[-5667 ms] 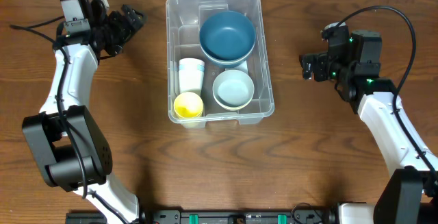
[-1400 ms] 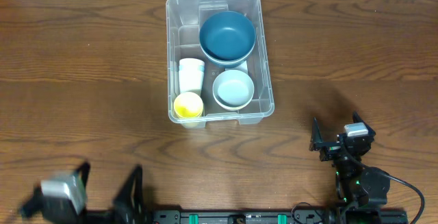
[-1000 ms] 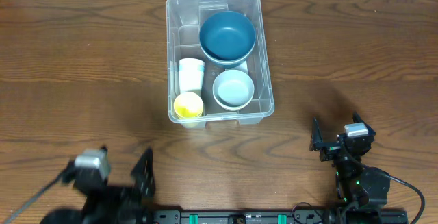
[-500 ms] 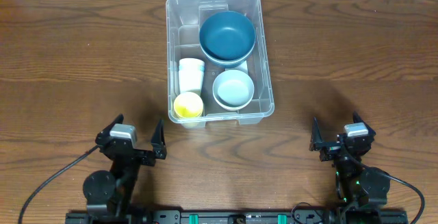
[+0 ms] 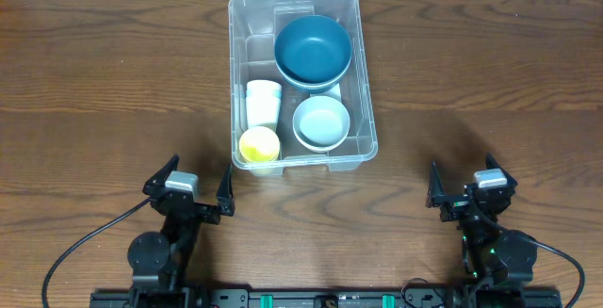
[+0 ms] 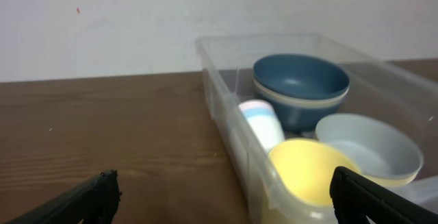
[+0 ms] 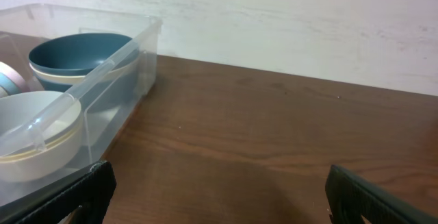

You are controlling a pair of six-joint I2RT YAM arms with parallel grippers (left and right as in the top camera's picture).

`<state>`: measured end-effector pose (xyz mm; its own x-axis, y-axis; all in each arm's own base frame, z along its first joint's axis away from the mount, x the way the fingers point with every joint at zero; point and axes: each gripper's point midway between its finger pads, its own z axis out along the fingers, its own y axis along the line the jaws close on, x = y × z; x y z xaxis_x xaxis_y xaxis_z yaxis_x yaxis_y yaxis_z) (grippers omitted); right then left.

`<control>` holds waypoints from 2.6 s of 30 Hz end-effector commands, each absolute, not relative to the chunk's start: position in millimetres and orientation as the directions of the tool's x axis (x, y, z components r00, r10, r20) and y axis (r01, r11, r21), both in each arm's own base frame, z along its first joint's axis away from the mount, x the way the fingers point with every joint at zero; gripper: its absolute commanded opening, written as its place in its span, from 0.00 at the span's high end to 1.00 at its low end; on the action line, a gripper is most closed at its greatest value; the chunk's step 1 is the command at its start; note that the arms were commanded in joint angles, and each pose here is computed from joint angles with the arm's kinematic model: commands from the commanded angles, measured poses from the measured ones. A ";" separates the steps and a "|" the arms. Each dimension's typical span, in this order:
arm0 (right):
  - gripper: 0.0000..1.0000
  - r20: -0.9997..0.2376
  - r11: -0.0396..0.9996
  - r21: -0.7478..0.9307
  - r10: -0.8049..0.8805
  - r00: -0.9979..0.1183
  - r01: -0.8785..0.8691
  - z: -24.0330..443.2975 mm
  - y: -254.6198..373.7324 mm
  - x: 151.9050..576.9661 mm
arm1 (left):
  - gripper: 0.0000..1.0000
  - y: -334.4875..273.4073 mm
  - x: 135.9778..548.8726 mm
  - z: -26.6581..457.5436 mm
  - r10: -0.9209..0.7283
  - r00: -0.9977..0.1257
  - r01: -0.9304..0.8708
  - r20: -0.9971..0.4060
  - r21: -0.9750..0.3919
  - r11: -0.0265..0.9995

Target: Pack container

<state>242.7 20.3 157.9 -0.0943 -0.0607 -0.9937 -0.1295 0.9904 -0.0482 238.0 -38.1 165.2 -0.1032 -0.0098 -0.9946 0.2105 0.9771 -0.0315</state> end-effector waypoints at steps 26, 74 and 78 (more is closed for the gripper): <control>0.01 -0.994 0.991 -0.054 -0.066 -0.093 -0.124 157.8 18.8 242.5 | 0.02 -29.2 242.5 142.3 0.237 -0.091 0.185 -0.967 0.218 0.958; 0.01 -0.994 0.991 -0.054 -0.066 -0.093 -0.124 157.8 18.8 242.5 | 0.02 -29.2 242.5 142.3 0.237 -0.091 0.185 -0.967 0.218 0.958; 0.01 -0.994 0.991 -0.054 -0.066 -0.093 -0.124 157.8 18.8 242.5 | 0.02 -29.2 242.5 142.3 0.237 -0.091 0.185 -0.967 0.218 0.958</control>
